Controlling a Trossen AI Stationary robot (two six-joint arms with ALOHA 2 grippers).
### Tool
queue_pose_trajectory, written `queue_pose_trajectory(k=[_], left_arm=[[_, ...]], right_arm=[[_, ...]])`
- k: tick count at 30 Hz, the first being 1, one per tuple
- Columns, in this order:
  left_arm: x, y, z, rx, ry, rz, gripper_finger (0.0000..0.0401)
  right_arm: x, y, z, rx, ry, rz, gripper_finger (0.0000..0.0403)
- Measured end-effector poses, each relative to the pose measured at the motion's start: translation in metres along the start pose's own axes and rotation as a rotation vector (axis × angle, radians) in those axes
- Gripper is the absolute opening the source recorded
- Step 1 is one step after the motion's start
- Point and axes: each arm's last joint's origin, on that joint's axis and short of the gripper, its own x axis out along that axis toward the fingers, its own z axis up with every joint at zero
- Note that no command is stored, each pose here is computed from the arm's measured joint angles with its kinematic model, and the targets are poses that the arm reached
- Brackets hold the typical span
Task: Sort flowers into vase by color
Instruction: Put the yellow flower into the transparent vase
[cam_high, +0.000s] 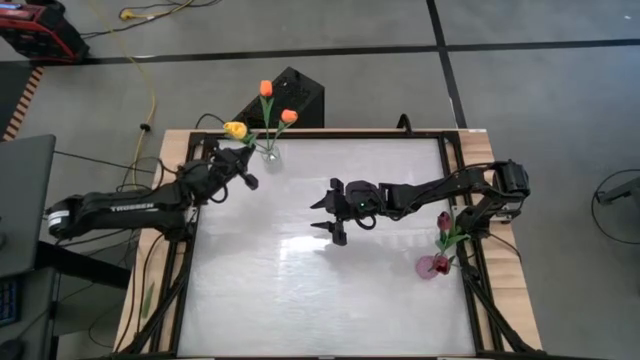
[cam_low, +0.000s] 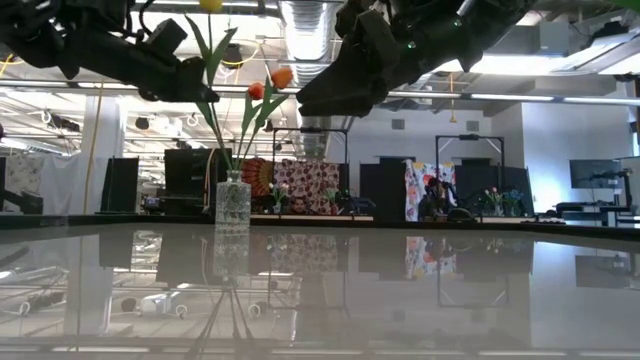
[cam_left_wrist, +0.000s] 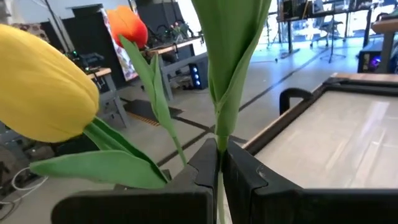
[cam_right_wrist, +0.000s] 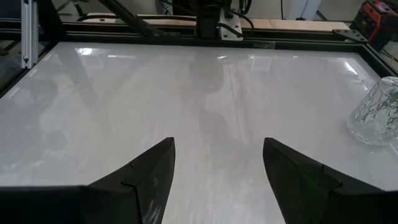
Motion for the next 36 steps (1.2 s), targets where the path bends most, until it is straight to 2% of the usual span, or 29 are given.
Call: queue_pose_trajectory(k=[14,27,32,36], left_arm=[[-0.001,0.003,0.008,-0.024,-0.068,0.01,0.0],[0.004,-0.001,-0.001,0.009,-0.002,0.014,0.0],[0.007,-0.002,-0.004,0.013,0.016,0.015,0.0],[0.009,0.001,-0.006,-0.016,0.029,0.037,0.0]], right_arm=[[0.0,0.0,0.0,-0.008,0.002,0.0,0.027],[0.0,0.0,0.001,-0.01,-0.009,-0.001,0.027],[-0.005,0.006,0.016,-0.061,-0.135,0.064,0.027],[-0.023,0.013,0.039,-0.133,-0.282,0.138,0.027]])
